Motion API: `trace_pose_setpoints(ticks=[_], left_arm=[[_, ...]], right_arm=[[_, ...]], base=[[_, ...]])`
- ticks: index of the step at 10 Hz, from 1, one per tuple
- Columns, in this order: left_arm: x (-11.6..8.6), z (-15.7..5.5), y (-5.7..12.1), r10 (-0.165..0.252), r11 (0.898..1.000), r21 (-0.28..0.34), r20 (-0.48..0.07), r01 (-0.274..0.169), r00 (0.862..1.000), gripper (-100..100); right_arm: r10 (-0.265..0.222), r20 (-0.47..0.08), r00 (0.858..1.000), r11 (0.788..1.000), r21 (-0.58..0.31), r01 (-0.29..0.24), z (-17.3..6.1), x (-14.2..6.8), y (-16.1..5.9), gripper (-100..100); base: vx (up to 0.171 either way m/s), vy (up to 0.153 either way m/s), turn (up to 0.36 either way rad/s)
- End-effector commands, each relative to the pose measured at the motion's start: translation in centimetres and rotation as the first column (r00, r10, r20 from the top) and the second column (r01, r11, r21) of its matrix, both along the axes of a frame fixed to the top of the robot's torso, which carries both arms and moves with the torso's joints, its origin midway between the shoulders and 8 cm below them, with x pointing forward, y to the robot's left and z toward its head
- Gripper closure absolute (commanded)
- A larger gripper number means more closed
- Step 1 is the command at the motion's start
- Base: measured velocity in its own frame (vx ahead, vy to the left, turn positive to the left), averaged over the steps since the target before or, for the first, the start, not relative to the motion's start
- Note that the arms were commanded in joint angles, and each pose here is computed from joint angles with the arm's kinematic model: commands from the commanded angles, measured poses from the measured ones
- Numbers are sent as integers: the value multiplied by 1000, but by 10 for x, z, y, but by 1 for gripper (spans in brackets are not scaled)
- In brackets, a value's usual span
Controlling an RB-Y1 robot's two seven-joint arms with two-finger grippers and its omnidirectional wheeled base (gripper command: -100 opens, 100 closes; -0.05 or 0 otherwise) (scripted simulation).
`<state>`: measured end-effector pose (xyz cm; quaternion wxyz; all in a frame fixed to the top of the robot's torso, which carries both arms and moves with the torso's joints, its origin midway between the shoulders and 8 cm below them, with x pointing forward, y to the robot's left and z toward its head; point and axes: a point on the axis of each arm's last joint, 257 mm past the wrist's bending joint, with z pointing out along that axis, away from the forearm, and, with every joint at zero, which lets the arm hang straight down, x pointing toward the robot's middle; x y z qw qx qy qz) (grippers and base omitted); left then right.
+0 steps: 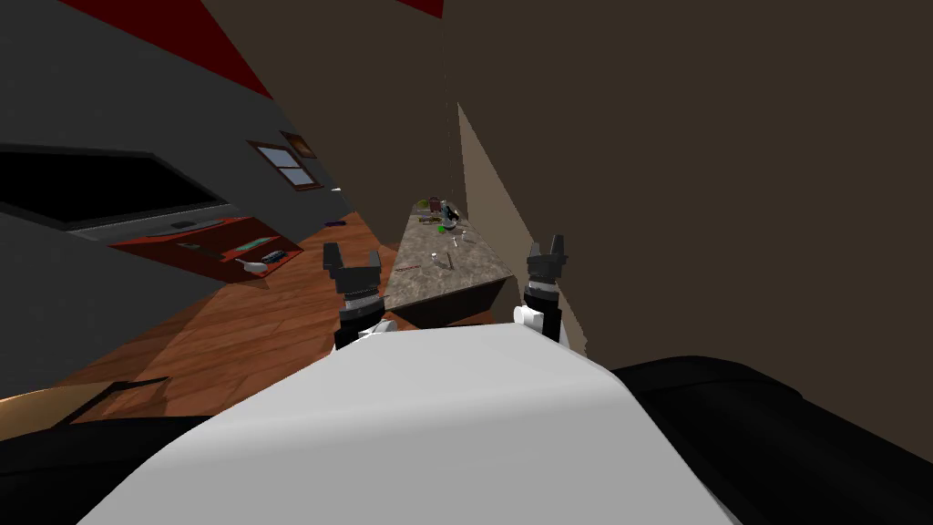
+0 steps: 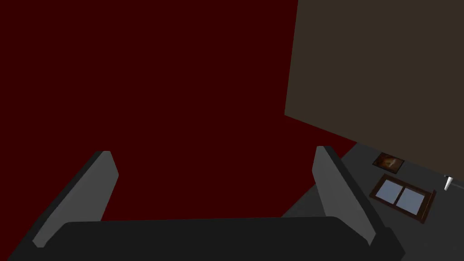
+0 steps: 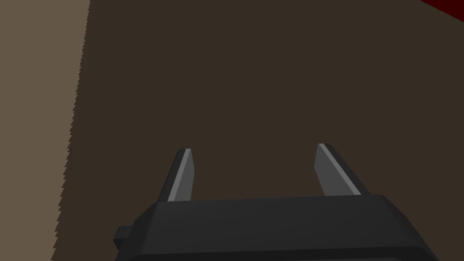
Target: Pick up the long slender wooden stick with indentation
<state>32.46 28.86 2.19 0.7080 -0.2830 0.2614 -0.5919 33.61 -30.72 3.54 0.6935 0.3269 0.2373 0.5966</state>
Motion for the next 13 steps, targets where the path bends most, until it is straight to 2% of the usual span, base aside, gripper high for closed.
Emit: trace_pose_setpoints(ticks=[1,3,4,5,6,7,8,9,10,12,13], left_arm=[[1,-4,-4,3,998,61,-10,-2,1000,-100],[2,-9,-8,11,989,145,-22,-8,1000,-100],[3,-13,-11,16,980,199,-28,-10,999,-100],[3,-18,-14,22,966,258,-33,-13,999,-100],[4,-23,-17,29,946,323,-38,-15,999,-100],[4,-29,-20,36,921,390,-41,-18,998,-100],[5,-36,-22,44,889,457,-43,-20,998,-100],[5,-43,-24,51,853,522,-43,-21,998,-100],[5,-44,-26,46,843,537,-45,-15,998,-100],[5,-62,-29,55,744,668,-43,-12,998,-100],[5,-64,-31,51,731,682,-44,-7,998,-100]], right_arm=[[0,0,1000,1000,0,0,0,0,0,0],[0,0,1000,1000,0,0,0,0,0,0],[0,0,1000,1000,0,0,0,0,0,0],[0,0,1000,1000,0,0,0,0,0,0],[0,0,1000,1000,0,0,0,0,0,0],[0,0,1000,1000,0,0,0,0,0,0],[0,0,1000,1000,0,0,0,0,0,0],[0,0,1000,1000,0,0,0,0,0,0],[0,0,1000,1000,0,0,0,0,0,0],[0,0,1000,1000,0,0,0,0,0,0],[0,0,1000,1000,0,0,0,0,0,0]], base=[[-35,-5,-126],[-56,8,-168],[-42,4,-198],[-37,7,-238],[-38,11,-246],[-31,11,-266],[-27,12,-315],[-30,9,-340],[-22,8,-95],[-20,-1,-294],[-17,9,-147]])
